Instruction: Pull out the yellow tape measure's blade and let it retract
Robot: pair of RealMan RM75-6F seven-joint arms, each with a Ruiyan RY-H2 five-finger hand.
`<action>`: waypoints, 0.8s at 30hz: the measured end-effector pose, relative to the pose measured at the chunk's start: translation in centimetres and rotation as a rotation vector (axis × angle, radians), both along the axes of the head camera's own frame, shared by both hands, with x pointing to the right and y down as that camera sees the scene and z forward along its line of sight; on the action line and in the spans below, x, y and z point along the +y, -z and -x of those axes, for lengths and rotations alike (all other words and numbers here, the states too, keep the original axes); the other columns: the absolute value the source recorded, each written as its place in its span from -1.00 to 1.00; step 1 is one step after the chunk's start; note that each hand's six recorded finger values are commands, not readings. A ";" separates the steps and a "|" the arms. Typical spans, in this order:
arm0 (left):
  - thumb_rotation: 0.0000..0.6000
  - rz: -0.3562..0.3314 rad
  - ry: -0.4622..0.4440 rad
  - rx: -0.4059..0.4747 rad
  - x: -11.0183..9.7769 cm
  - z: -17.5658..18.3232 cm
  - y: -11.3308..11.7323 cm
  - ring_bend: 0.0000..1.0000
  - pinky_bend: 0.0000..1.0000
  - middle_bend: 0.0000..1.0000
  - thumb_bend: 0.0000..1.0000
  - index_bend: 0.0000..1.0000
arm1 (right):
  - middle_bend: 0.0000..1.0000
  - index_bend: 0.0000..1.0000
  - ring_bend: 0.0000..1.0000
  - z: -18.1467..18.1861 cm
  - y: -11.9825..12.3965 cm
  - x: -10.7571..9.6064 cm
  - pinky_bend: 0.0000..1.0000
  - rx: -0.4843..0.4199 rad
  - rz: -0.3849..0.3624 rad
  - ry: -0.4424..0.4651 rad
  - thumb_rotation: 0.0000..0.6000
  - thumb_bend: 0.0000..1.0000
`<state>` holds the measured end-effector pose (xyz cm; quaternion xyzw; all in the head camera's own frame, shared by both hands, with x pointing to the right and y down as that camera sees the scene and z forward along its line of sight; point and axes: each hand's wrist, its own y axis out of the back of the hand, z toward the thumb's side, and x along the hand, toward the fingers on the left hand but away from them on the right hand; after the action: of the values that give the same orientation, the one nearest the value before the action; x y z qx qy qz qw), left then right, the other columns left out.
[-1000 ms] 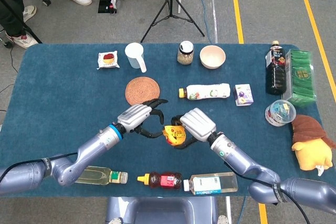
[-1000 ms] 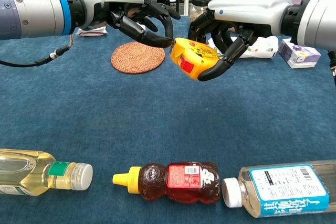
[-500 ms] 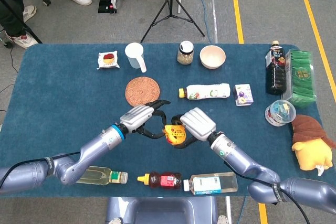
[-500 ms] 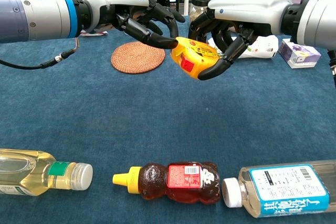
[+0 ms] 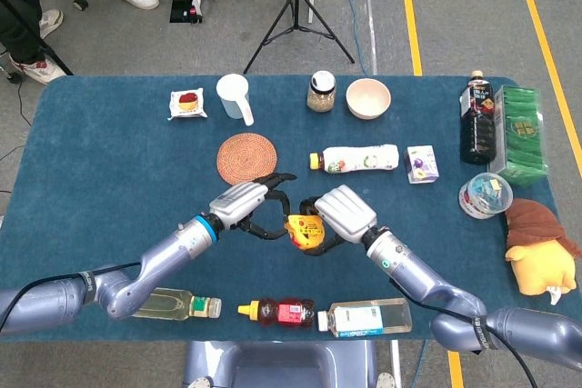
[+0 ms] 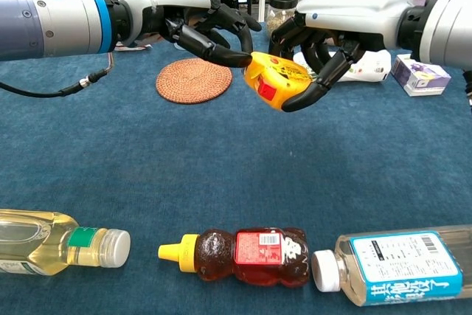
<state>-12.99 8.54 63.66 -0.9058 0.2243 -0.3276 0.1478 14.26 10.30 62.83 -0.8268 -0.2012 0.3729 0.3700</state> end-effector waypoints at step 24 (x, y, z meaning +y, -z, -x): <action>0.63 0.000 0.031 0.000 -0.5 0.0 -0.1 -1.00 -0.82 -0.87 -0.12 0.08 | 0.41 0.35 0.27 0.1 0.2 -0.3 0.20 -0.011 0.000 -0.010 0.29 -0.66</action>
<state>-13.02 8.07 63.74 -0.9022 0.2381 -0.3301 0.1427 14.13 10.04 62.66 -0.8279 -0.2071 0.3702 0.3670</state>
